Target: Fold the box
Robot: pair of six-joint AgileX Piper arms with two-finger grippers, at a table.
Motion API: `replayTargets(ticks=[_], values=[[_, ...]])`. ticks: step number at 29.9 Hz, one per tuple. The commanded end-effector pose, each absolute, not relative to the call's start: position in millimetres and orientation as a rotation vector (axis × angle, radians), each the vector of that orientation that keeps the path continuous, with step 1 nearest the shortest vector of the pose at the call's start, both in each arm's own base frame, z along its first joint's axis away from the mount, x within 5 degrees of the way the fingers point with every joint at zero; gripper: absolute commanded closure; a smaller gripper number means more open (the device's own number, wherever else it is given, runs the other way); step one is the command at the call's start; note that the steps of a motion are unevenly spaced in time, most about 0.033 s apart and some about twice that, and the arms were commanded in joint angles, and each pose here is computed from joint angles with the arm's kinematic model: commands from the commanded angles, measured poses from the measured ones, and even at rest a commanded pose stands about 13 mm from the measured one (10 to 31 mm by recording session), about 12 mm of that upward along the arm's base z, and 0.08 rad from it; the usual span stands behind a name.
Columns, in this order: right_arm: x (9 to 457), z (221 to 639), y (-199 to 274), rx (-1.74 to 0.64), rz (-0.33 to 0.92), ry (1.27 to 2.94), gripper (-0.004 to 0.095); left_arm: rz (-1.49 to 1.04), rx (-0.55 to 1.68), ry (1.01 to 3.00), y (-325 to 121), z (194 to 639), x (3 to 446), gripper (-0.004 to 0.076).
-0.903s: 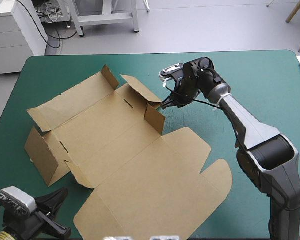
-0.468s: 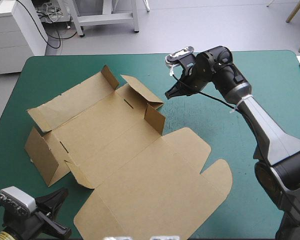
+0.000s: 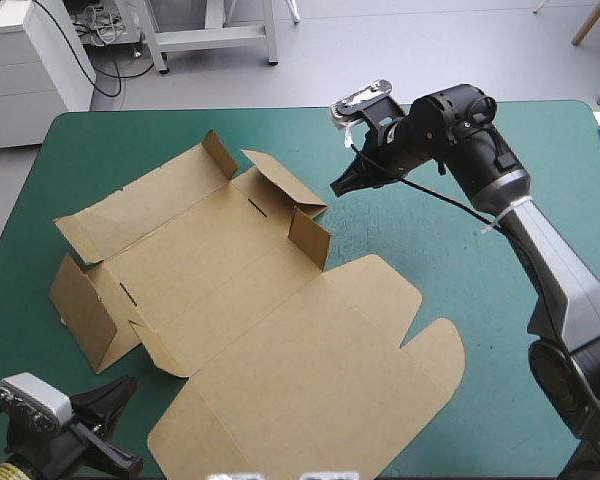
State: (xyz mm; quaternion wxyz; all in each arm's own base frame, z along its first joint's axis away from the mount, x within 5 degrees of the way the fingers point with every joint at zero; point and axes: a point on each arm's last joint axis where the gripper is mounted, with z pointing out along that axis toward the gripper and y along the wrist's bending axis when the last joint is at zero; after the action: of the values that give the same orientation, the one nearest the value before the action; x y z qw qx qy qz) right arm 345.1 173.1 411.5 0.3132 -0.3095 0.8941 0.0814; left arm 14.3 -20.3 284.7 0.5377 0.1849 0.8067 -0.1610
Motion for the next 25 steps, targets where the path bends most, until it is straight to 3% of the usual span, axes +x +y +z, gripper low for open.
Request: replayTargets(ticks=[1, 4, 6, 19, 25], values=[[331, 441, 171, -0.843, 0.284, 2.225, 0.0608, -0.405, 0.416, 1.843, -21, 297, 16, 0.0731], [330, 441, 172, -0.858, 0.296, 2.217, 0.0370, -0.405, 0.416, 1.843, -21, 297, 16, 0.0731], [331, 440, 172, -0.859, 0.293, 2.219, 0.0311, -0.405, 0.416, 1.843, -21, 297, 16, 0.0731], [345, 404, 203, -0.971, 0.305, 2.276, 0.0323, -0.403, 0.418, 1.842, -21, 297, 16, 0.0731], [345, 378, 235, -1.118, 0.152, 2.280, 0.0327, -0.392, 0.430, 1.838, -21, 297, 16, 0.0731]])
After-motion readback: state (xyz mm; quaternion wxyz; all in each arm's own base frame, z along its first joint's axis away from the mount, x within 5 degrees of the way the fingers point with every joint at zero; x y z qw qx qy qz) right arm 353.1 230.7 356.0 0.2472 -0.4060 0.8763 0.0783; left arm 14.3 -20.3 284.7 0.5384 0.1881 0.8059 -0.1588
